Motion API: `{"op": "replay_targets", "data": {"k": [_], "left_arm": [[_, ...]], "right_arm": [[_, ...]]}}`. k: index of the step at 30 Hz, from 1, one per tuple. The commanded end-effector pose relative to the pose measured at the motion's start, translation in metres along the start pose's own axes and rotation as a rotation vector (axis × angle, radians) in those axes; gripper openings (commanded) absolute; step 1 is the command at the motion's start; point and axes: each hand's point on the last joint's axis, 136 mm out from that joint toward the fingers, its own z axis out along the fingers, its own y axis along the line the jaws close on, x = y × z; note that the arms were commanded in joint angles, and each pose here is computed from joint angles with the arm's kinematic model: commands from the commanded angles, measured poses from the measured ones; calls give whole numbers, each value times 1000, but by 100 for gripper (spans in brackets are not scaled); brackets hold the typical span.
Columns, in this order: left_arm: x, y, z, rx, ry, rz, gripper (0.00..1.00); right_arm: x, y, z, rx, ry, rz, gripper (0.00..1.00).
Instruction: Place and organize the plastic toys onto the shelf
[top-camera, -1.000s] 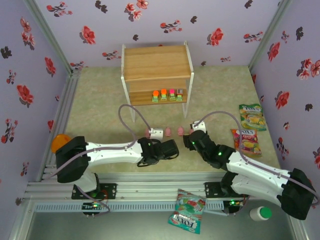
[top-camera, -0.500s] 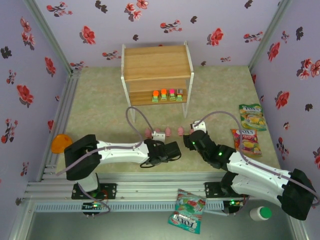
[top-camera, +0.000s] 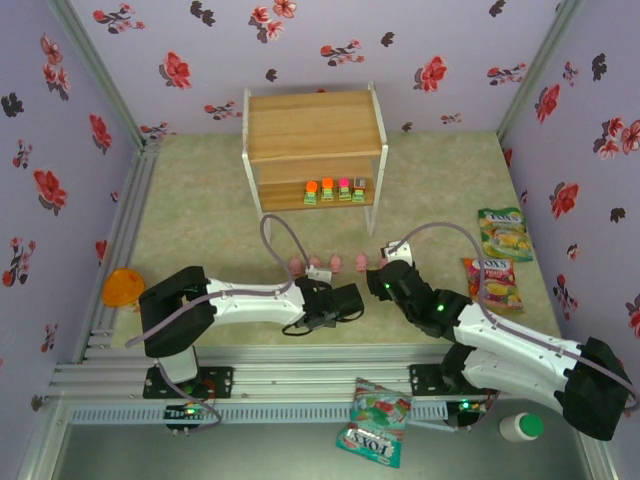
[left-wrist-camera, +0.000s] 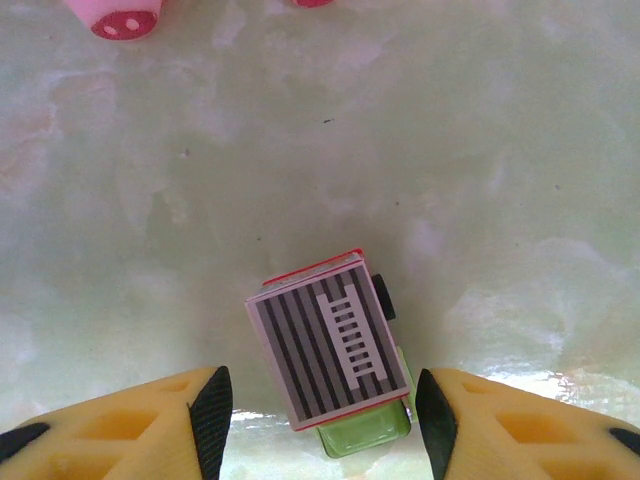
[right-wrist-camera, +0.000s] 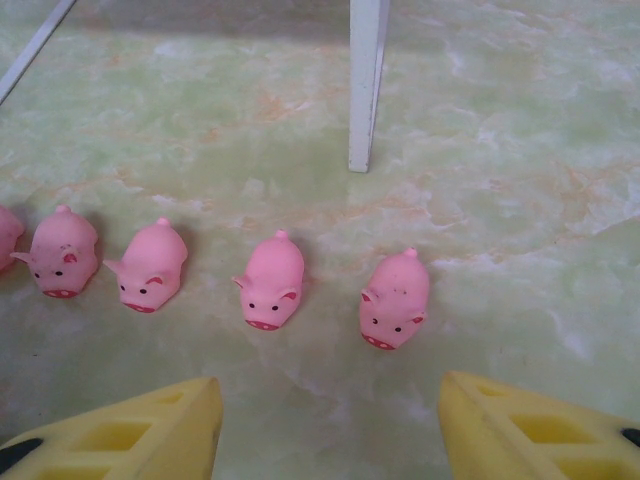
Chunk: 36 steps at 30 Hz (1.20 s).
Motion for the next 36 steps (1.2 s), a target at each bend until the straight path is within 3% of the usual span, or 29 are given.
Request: {"op": "replay_targets", "data": {"k": [1, 14, 36], "left_arm": [[5, 7, 4, -21, 19, 42, 56], [11, 30, 3, -76, 13, 38, 55], [7, 20, -2, 13, -90, 142, 55]], "right_arm": [[-5, -4, 0, 18, -27, 19, 60], [-4, -4, 1, 16, -21, 16, 60], [-3, -3, 2, 16, -18, 14, 60]]}}
